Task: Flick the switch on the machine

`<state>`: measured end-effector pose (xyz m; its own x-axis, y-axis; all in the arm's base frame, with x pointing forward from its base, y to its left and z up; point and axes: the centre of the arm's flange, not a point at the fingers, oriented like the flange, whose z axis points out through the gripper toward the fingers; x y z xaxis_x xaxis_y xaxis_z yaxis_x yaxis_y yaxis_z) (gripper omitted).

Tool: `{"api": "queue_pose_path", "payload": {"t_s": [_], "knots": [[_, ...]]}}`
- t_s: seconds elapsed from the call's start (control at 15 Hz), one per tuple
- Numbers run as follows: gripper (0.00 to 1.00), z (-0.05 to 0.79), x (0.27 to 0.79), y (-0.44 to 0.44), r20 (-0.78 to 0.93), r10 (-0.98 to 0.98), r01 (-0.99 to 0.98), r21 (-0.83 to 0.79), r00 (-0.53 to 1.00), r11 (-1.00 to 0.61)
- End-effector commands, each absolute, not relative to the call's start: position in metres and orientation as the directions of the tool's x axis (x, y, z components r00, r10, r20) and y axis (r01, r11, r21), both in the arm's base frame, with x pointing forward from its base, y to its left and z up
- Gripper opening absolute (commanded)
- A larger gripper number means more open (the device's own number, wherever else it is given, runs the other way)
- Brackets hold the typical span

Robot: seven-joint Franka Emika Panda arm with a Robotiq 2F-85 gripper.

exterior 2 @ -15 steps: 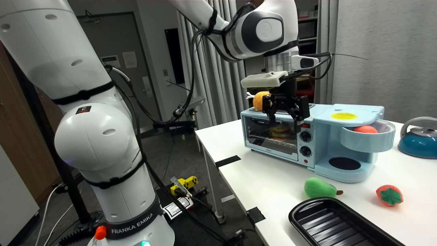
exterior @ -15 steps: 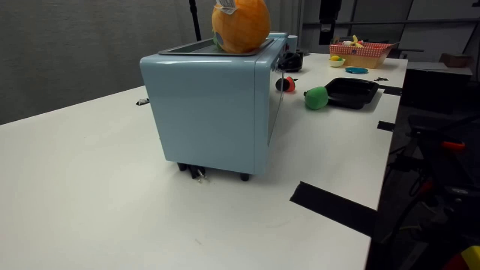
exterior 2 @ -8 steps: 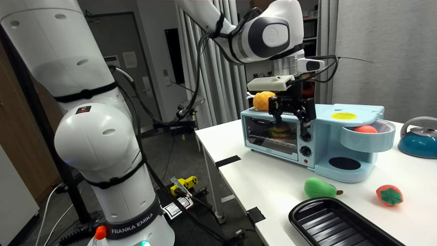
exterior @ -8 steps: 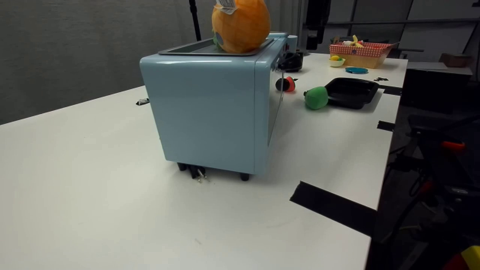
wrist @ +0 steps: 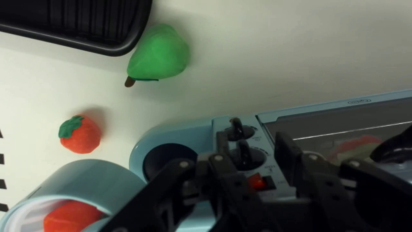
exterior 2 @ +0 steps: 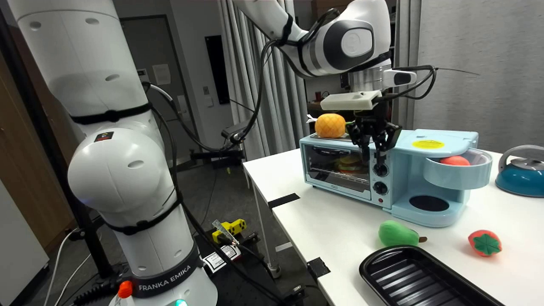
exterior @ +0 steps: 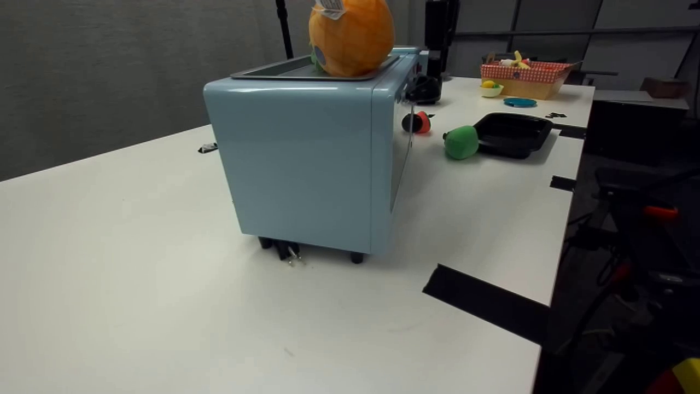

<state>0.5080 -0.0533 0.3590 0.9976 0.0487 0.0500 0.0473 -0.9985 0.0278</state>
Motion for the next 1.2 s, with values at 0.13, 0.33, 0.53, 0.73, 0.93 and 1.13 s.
{"api": "queue_pose_path", "payload": {"t_s": [0.13,0.33,0.53,0.73,0.93,1.13], "knots": [[0.0,0.368,0.519,-0.05,0.072,0.117,0.116,0.017,0.991,-0.993],[0.0,0.361,0.514,-0.042,0.045,0.147,0.147,0.007,0.988,-0.989],[0.0,0.353,0.51,-0.037,0.026,0.161,0.161,0.004,0.987,-0.987],[0.0,0.352,0.51,-0.038,0.019,0.164,0.164,0.016,0.986,-0.986],[0.0,0.355,0.507,-0.038,0.018,0.162,0.161,0.029,0.987,-0.987],[0.0,0.357,0.507,-0.041,0.011,0.16,0.159,0.038,0.987,-0.986]]}}
